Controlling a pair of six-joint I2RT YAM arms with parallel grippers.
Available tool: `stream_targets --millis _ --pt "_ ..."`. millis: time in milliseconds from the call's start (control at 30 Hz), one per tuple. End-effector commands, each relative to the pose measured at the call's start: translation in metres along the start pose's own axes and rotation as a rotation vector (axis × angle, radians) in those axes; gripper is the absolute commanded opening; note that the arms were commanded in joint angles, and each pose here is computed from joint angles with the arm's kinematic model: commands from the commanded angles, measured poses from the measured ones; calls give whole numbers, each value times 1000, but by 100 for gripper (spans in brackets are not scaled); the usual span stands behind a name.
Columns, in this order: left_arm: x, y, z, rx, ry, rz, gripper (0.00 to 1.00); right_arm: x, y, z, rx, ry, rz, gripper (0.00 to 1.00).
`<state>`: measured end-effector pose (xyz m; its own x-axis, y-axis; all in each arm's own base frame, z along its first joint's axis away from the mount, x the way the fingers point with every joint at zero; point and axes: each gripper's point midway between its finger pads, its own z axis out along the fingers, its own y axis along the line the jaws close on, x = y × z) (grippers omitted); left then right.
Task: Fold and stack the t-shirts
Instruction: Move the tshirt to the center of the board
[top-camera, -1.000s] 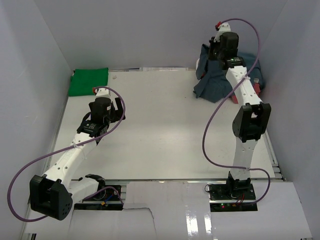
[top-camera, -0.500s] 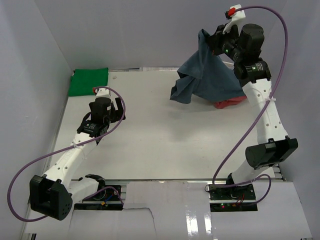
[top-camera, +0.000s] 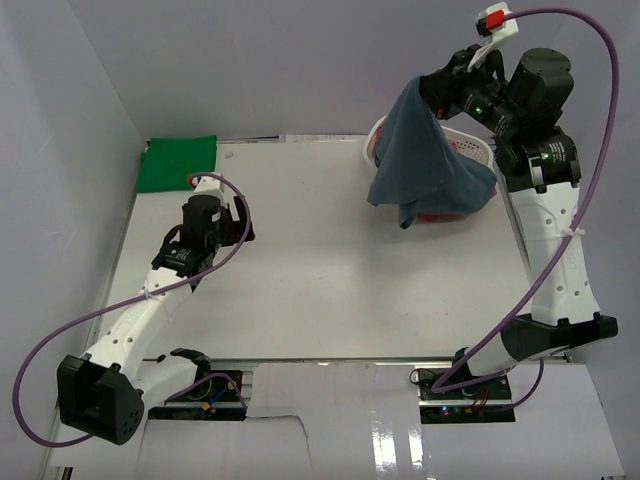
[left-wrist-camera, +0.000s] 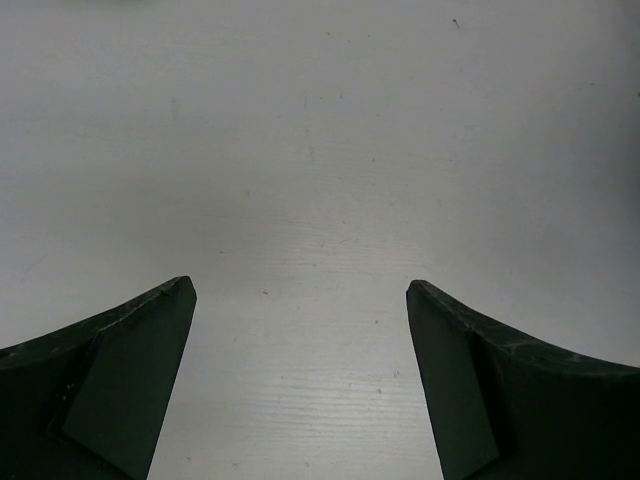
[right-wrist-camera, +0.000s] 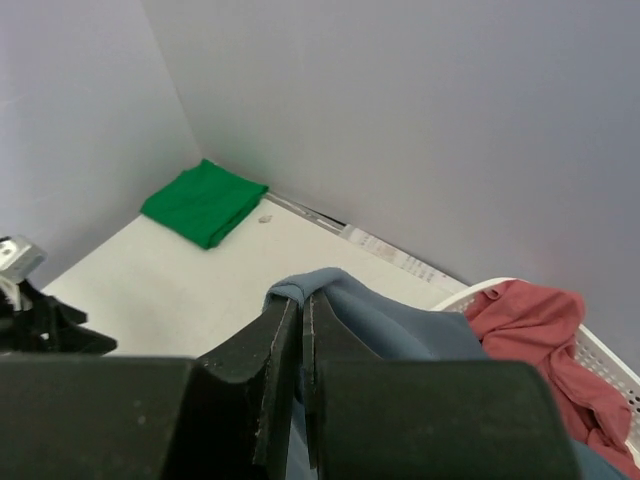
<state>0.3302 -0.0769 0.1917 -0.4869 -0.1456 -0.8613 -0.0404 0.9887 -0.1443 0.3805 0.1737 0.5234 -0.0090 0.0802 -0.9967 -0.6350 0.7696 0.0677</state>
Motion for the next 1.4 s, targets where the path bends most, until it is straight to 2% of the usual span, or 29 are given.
stream_targets --millis 0,167,267,367,400,467,500,600,667,800,1100,1200,1367 --pt "-17 -21 -7 107 -35 3 98 -59 45 -37 -123 -138 -18 8" --pt "-17 -39 -9 203 -10 7 98 -88 73 -52 -238 -185 -18 8" --pt "-20 -44 -11 226 -12 8 98 -107 86 -61 -286 -240 -10 8" --pt "-21 -39 -13 208 -25 9 98 -109 105 -68 -394 -247 55 8" --pt "-21 -38 -14 203 -31 6 98 -84 107 -58 -448 -183 111 8" --pt "-26 -35 -19 192 -56 -2 98 -76 123 -65 -528 -187 167 8" --pt "-26 -32 -19 177 -60 -6 98 -48 121 -53 -525 -132 217 8" --pt "-31 -28 -26 161 -83 -23 98 -13 140 -46 -558 -64 249 8" --pt "-31 -28 -28 157 -82 -37 98 25 155 -36 -587 32 290 8" --pt "-28 -27 -32 158 -76 -47 98 100 180 -15 -564 187 293 8" --pt "-35 -33 -55 203 -66 -87 98 200 206 31 -553 405 295 8" --pt "-44 -34 -68 216 -89 -108 98 254 220 60 -566 530 309 8" --pt "-56 -32 -84 217 -118 -121 98 310 262 96 -629 648 324 8"
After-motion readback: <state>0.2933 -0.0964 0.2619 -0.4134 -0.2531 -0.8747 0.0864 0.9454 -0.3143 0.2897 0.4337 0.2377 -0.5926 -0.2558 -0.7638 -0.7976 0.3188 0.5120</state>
